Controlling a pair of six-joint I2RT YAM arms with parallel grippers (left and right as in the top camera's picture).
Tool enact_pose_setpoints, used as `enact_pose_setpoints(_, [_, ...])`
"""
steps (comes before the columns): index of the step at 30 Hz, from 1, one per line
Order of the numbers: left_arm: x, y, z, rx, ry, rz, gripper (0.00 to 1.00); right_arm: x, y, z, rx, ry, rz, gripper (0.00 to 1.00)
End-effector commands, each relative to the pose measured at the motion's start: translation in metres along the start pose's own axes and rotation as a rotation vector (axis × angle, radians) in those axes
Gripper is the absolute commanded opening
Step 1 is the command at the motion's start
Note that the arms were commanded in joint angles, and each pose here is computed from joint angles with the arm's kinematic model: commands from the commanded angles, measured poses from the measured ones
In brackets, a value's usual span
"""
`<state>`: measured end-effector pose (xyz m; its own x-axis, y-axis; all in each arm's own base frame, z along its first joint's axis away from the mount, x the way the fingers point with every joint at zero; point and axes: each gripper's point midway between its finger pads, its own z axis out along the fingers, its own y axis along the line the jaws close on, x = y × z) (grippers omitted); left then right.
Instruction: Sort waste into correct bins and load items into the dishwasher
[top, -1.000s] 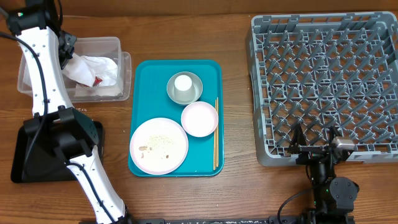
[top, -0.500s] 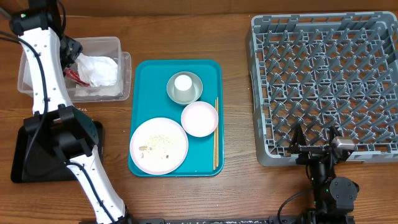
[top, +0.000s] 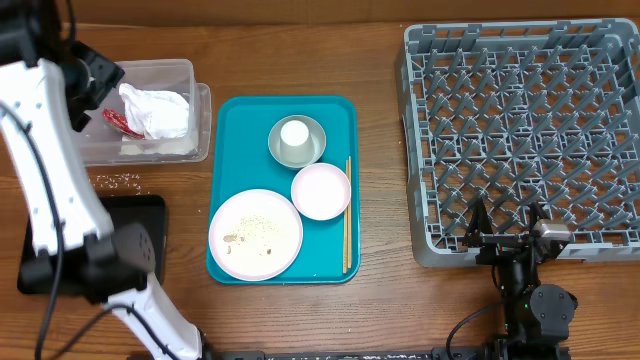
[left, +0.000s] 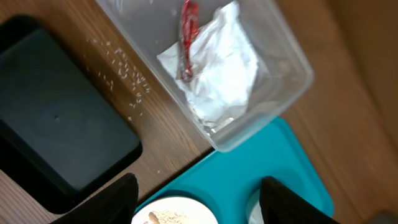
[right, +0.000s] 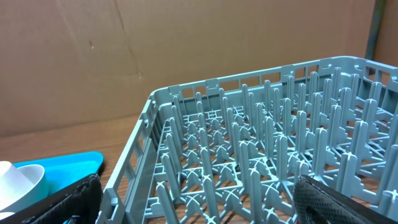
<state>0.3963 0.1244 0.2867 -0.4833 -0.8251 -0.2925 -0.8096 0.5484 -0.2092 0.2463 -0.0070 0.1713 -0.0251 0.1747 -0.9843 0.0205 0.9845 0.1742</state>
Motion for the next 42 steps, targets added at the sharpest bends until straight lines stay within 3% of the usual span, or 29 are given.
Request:
enact_pose_setpoints(1, [0.006,0.000,-0.065,0.123,-0.103,0.117,0.65,0.002,-0.001,0.000,0.002,-0.005,-0.004,1.00])
enact_pose_setpoints(8, [0.032,0.018,-0.119,0.203,-0.166,0.121,0.65,0.002,-0.001,0.000,0.002,-0.005,-0.004,1.00])
enact_pose_setpoints(15, [0.072,0.054,-0.141,0.200,-0.166,0.120,0.66,0.002,-0.001,0.000,0.002,-0.005,-0.004,1.00])
enact_pose_setpoints(33, [0.154,0.124,-0.133,0.198,-0.157,0.123,0.70,0.002,-0.001,0.000,0.002,-0.005,-0.004,1.00])
enact_pose_setpoints(42, [0.177,0.134,-0.104,0.194,-0.091,0.139,0.74,0.002,-0.001,0.000,0.002,-0.005,-0.004,1.00])
